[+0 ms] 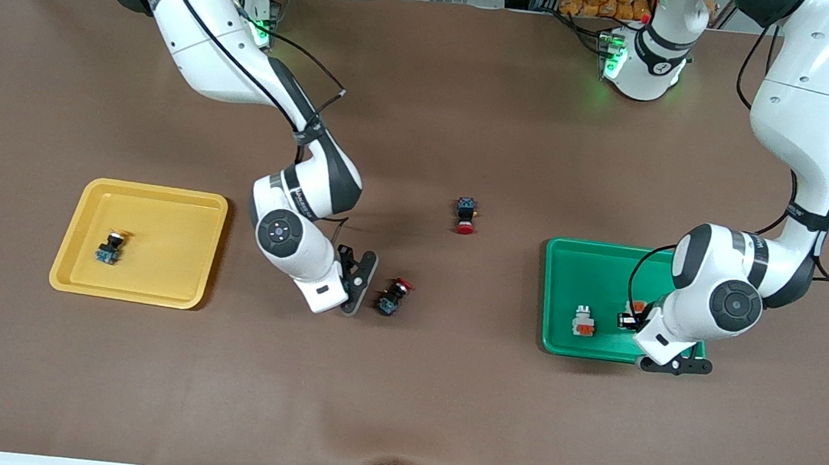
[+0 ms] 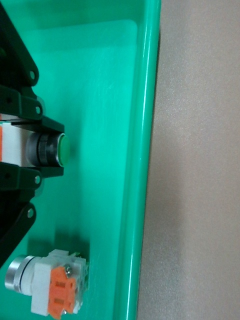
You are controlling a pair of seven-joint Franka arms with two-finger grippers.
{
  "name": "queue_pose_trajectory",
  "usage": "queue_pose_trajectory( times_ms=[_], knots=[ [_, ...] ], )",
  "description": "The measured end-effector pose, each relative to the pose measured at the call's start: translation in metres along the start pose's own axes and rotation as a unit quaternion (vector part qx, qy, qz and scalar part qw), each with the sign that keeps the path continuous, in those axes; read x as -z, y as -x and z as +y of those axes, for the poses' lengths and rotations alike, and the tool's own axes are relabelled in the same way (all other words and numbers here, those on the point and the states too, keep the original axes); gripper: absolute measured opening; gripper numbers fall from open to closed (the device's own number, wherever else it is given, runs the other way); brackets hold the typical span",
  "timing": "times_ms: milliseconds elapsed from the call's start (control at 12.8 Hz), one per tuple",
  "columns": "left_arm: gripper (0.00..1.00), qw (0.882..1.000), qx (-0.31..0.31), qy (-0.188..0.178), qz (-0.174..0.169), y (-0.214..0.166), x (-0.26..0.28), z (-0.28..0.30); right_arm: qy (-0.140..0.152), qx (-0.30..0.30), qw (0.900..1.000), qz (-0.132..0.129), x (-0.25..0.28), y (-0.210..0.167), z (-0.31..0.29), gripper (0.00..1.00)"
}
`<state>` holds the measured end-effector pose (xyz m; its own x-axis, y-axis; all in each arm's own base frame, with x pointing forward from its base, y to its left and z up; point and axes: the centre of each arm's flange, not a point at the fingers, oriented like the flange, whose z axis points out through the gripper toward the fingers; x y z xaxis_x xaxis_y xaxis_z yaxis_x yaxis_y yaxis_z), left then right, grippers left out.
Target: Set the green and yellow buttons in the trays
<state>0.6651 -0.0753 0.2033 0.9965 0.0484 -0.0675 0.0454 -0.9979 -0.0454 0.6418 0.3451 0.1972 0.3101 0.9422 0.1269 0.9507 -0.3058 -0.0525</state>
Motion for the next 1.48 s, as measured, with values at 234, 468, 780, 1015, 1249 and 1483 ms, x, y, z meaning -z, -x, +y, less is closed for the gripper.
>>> queue_pose_trajectory(
  times_ms=[234,468,780,1015,1249,1483],
  knots=[
    [0.56,1.0,-0.001,0.001,0.002,0.0,0.001,0.002,-0.009,-0.048,0.999,-0.01,0.062,0.05,0.049,0.41],
    [0.9,1.0,0.001,0.002,0.008,-0.004,0.006,-0.001,-0.034,-0.094,0.995,-0.027,0.131,0.133,0.096,0.41],
    [1.0,0.999,0.007,0.006,0.046,-0.019,0.046,-0.006,-0.073,-0.048,0.996,-0.031,0.141,0.266,0.142,0.41],
    [1.0,0.997,0.012,0.005,0.08,-0.028,0.102,-0.011,-0.103,-0.031,0.994,-0.035,0.116,0.304,0.138,0.48],
    [1.0,0.996,0.014,-0.005,0.084,-0.019,0.163,-0.014,-0.116,-0.034,0.992,-0.037,0.125,0.288,0.129,0.82],
    [1.0,0.997,0.01,-0.016,0.071,0.002,0.215,-0.008,-0.11,-0.091,0.989,-0.044,0.186,0.272,0.118,1.0]
  ],
)
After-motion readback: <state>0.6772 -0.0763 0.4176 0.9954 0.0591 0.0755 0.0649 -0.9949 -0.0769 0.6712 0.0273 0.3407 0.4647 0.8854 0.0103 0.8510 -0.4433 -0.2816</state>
